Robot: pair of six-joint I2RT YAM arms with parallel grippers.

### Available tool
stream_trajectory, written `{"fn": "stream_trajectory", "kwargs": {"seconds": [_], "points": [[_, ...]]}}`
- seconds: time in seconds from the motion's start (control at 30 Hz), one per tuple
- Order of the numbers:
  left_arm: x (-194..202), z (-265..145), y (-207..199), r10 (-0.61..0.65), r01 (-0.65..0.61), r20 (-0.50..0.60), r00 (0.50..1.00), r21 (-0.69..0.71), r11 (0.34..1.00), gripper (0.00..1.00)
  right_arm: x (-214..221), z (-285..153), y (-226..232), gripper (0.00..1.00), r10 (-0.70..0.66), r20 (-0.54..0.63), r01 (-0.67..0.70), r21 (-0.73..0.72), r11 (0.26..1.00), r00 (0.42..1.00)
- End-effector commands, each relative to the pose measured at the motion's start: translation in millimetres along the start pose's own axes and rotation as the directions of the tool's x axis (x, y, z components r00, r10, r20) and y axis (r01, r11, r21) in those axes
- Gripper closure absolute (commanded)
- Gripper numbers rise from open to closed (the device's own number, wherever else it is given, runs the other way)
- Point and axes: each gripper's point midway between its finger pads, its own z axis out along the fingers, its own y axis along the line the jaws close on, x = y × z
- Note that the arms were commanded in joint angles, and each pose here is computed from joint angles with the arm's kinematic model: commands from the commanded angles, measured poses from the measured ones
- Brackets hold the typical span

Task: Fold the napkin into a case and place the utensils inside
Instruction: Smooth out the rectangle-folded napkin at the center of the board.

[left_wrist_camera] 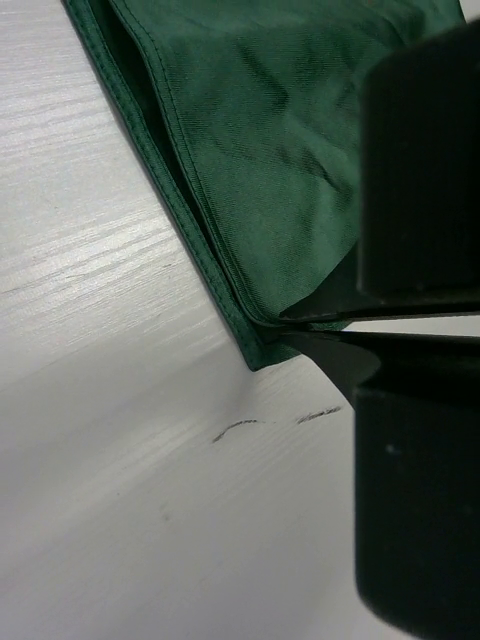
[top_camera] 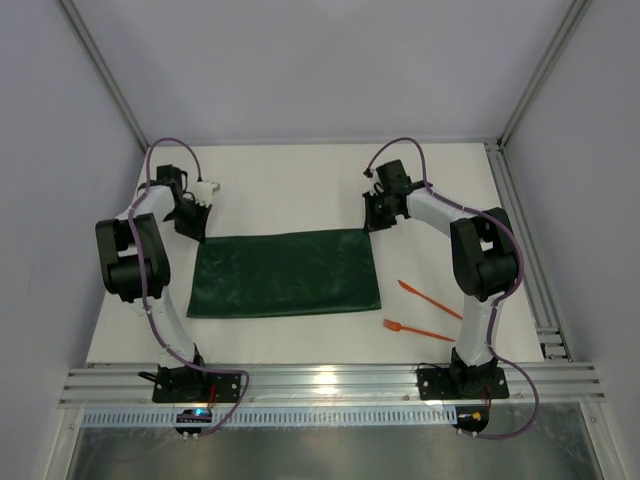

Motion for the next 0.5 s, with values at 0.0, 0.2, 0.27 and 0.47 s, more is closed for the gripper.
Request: {"fn": "stream_trajectory", "kwargs": {"seconds": [0.0, 0.2, 0.27, 0.47], "points": [[-11.7, -9.6, -2.0, 0.005, -0.006, 0.045, 0.999, 0.012, 1.0, 1.0, -35.0, -18.4, 13.4, 0.96, -0.008, 0.101, 0.011, -0.032, 0.999, 0.995], [-18.8, -16.4, 8.9, -0.01, 0.013, 0.067, 0.998, -0.047, 0.999, 1.0, -40.4, -12.5, 6.3, 0.96, 0.009, 0.096, -0.01, 0.009, 1.0, 0.995], [-20.2, -17.8, 12.0, -0.024, 0.028, 0.076, 0.997, -0.053, 0.998, 1.0, -40.7, -8.3, 3.4, 0.96, 0.017, 0.089, -0.019, 0.023, 1.0, 0.996], [-23.0, -21.4, 19.0, -0.046, 0.052, 0.09, 0.995, -0.068, 0.996, 1.0, -41.0, -2.7, -7.3, 0.96, 0.036, 0.086, -0.041, 0.057, 0.998, 0.996]]}}
